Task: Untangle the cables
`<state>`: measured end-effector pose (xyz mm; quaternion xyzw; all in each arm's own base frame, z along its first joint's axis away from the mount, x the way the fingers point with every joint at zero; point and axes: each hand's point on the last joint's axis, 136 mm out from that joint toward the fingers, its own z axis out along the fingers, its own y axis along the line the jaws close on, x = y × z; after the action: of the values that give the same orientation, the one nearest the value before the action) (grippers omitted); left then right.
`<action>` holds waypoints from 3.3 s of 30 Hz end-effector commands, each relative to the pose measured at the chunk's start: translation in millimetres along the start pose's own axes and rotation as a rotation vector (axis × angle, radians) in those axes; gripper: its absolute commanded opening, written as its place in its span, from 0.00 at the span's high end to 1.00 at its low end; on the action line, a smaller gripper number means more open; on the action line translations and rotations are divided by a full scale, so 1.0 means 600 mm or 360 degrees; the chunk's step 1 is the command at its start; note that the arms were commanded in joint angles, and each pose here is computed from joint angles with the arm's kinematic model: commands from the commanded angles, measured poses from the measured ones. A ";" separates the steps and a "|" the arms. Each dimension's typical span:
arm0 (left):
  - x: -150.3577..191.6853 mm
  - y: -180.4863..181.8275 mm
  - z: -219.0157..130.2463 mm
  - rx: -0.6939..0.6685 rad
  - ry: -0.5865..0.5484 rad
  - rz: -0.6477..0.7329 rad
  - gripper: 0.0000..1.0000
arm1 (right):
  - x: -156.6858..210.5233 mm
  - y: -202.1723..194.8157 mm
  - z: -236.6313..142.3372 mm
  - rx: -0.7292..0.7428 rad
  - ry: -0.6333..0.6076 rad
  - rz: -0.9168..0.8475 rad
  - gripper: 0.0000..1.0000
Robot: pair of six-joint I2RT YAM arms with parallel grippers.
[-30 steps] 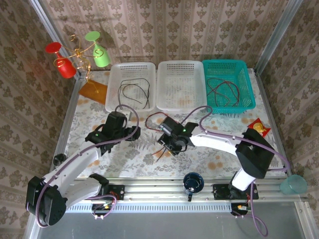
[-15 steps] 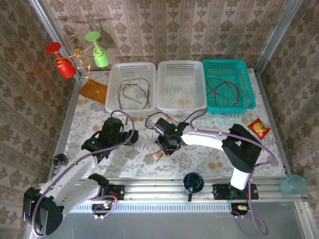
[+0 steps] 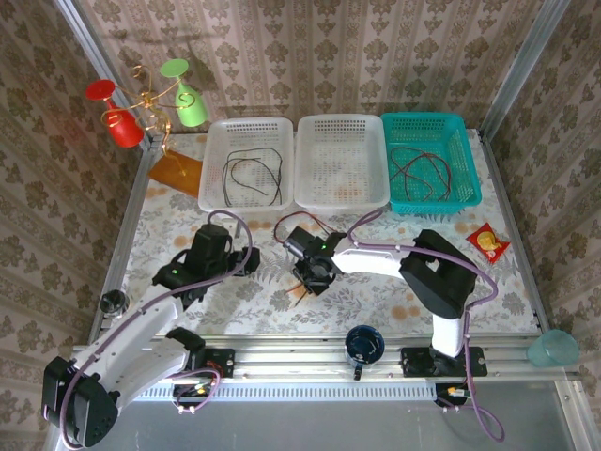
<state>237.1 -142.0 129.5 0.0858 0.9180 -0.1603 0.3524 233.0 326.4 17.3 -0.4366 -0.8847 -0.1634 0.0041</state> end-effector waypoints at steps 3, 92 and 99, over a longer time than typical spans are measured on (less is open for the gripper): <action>0.012 0.002 0.000 0.0004 0.0015 -0.0021 0.31 | -0.010 -0.019 0.018 0.0102 -0.0069 0.0044 0.77; -0.058 -0.179 -0.046 0.1137 -0.0288 0.0048 0.60 | 0.003 0.221 -0.238 -0.1158 0.0430 0.0268 1.00; -0.049 -0.173 -0.041 0.1087 -0.0260 0.0058 0.87 | 0.004 0.222 -0.234 -0.1165 0.0440 0.0269 1.00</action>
<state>214.8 -231.0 182.2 0.1934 0.7841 -0.4622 0.3662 314.6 359.9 189.8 -0.4523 -0.7260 -0.5173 -0.0261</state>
